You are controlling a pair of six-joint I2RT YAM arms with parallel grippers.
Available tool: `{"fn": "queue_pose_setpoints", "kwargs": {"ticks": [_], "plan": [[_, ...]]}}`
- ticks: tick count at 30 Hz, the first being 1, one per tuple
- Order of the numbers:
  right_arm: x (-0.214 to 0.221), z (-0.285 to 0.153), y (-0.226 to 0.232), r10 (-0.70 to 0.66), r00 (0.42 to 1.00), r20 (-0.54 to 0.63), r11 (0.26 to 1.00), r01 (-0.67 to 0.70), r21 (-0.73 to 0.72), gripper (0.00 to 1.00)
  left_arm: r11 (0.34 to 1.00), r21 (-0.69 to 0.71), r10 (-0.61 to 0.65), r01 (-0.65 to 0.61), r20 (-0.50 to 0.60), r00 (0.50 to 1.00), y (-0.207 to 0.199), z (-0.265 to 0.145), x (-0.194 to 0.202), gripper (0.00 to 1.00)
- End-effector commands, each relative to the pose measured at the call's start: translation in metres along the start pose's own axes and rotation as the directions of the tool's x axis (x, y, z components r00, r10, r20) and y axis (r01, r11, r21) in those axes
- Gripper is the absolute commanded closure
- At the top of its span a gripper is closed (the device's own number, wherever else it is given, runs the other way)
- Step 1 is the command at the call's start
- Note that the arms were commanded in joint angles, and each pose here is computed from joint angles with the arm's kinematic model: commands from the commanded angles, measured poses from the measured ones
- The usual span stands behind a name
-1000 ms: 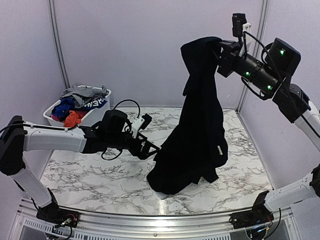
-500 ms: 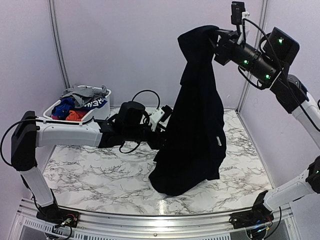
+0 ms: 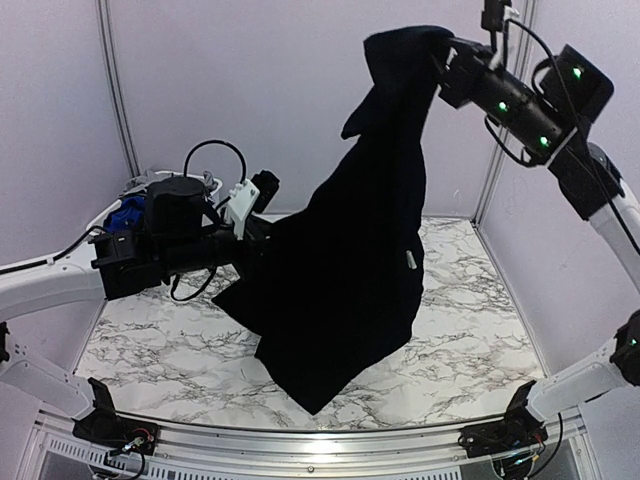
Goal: Fold and stack the mixed laundry pile
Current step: Pick up the crumpled T-shirt from the center of the board.
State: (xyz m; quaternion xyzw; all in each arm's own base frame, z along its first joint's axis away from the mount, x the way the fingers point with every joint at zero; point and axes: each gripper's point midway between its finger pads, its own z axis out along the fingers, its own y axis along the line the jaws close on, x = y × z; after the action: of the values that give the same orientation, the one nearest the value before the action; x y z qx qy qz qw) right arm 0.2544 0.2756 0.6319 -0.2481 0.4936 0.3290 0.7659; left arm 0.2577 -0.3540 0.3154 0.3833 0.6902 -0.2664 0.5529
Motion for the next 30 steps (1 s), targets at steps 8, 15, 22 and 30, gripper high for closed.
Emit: {"fn": "queue_pose_setpoints", "kwargs": {"ticks": [8,15,22,30], "plan": [[0.143,-0.153,-0.049,0.172,0.937,-0.303,0.947,-0.072,0.314,1.0,0.972,0.232,0.147,-0.045,-0.446,0.883,-0.099,-0.005,0.148,0.52],[0.227,-0.197,-0.036,0.372,0.809,-0.456,0.901,-0.196,0.386,1.0,0.981,-0.03,-0.186,0.19,-0.412,0.892,-0.016,-0.012,0.156,0.34],[0.23,-0.226,-0.056,0.39,0.812,-0.435,0.85,-0.136,0.509,1.0,0.906,-0.33,-0.404,0.264,-0.49,0.773,0.057,-0.005,0.209,0.33],[0.244,-0.233,-0.061,0.429,0.795,-0.429,0.818,-0.14,0.558,1.0,0.868,-0.356,-0.496,0.346,-0.574,0.652,0.082,0.046,0.236,0.28]]}}
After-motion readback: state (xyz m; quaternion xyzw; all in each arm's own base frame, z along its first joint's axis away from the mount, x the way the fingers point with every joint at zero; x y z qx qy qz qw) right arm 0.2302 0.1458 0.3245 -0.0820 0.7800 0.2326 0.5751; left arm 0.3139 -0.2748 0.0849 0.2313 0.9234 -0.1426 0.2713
